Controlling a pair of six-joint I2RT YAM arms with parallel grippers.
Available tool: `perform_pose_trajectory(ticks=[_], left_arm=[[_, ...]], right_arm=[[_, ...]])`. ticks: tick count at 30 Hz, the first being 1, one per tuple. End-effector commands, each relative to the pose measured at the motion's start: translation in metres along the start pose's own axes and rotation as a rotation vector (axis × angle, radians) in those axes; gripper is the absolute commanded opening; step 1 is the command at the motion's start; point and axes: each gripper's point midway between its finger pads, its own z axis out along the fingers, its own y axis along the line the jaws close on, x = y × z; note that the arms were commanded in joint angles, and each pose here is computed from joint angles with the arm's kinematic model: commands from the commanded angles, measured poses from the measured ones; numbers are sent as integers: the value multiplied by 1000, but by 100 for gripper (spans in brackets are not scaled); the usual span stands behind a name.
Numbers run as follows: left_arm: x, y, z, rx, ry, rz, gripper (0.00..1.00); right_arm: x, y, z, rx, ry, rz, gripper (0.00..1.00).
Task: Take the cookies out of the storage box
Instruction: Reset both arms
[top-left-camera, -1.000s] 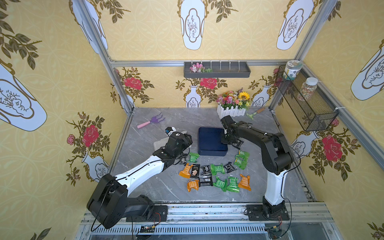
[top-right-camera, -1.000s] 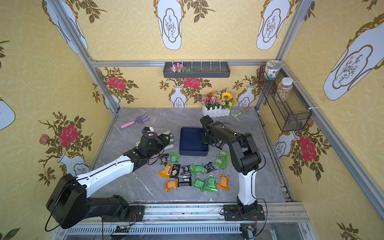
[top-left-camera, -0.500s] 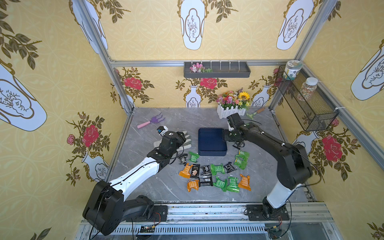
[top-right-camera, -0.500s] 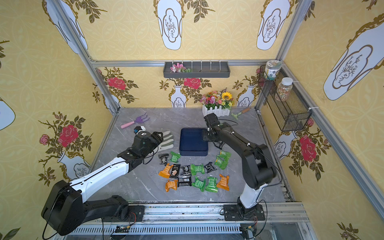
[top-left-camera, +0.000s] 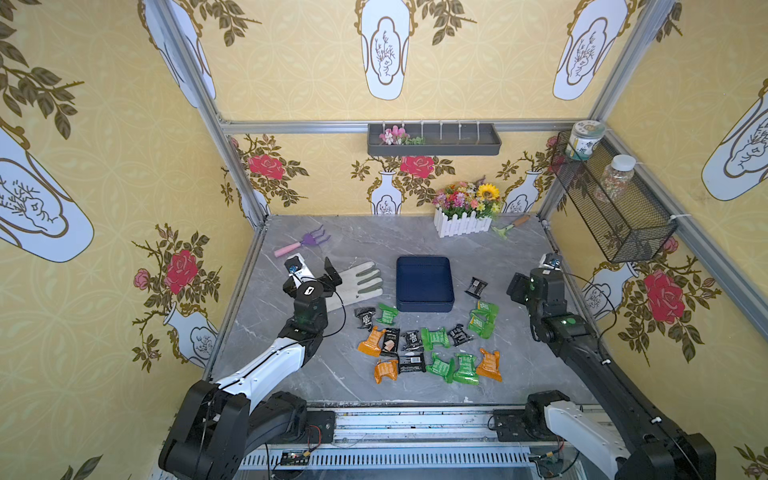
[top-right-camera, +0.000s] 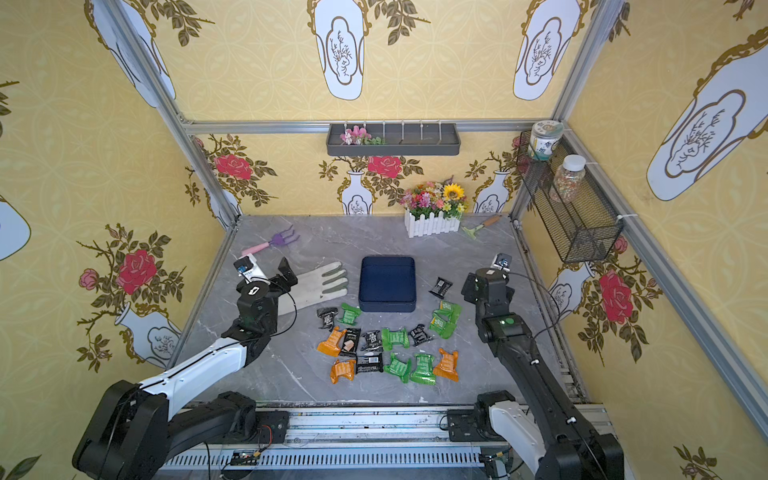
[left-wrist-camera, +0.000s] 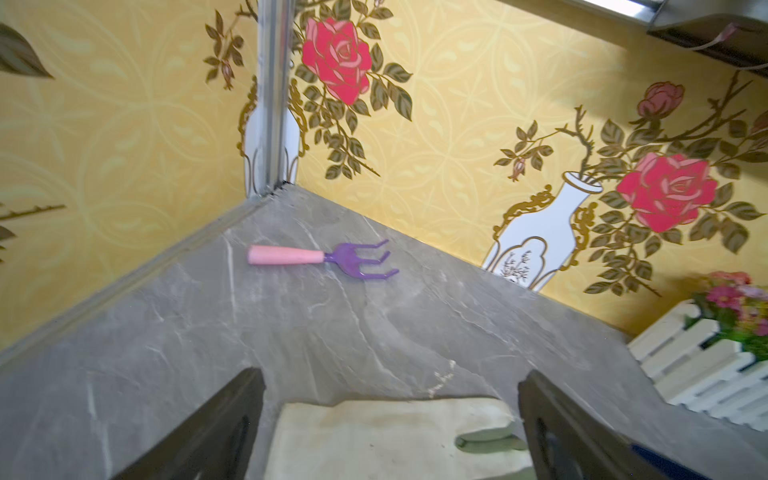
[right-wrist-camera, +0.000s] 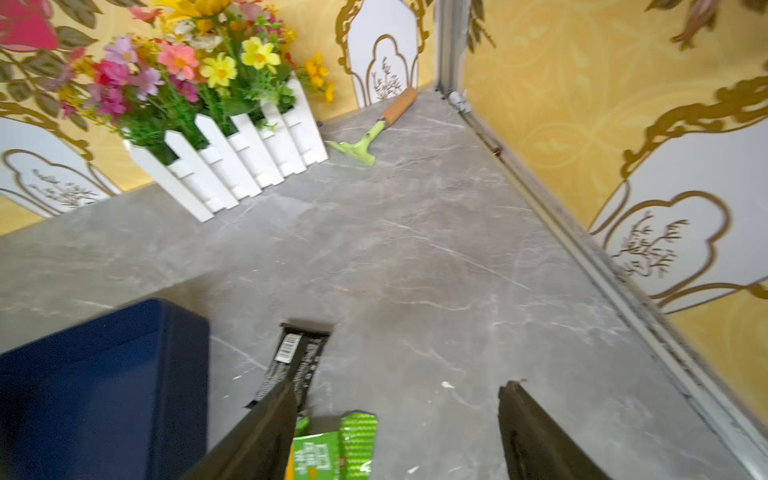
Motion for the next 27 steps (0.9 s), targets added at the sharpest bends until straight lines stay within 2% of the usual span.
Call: perform_pose_trajectory(ticks=[1, 5, 10, 15, 17, 23, 26, 27], left_arm=[[-17, 15, -1, 6, -84, 106, 100], [7, 40, 8, 18, 12, 95, 100], [22, 47, 13, 42, 25, 156, 100], [17, 50, 14, 88, 12, 142, 100], [18, 49, 16, 111, 33, 136, 100], [46, 56, 12, 103, 129, 112, 100], [54, 61, 5, 109, 75, 111, 100], [54, 60, 3, 125, 67, 107, 100]], right_arm=[[-1, -16, 4, 76, -60, -130, 87], [26, -26, 17, 96, -24, -160, 88], [45, -28, 34, 48, -72, -92, 88], [55, -18, 49, -23, -116, -82, 89], [56, -12, 54, -47, -96, -100, 90], [53, -4, 65, -88, -165, -96, 91], [70, -1, 77, -118, -159, -103, 92], [67, 2, 77, -130, -192, -122, 92]])
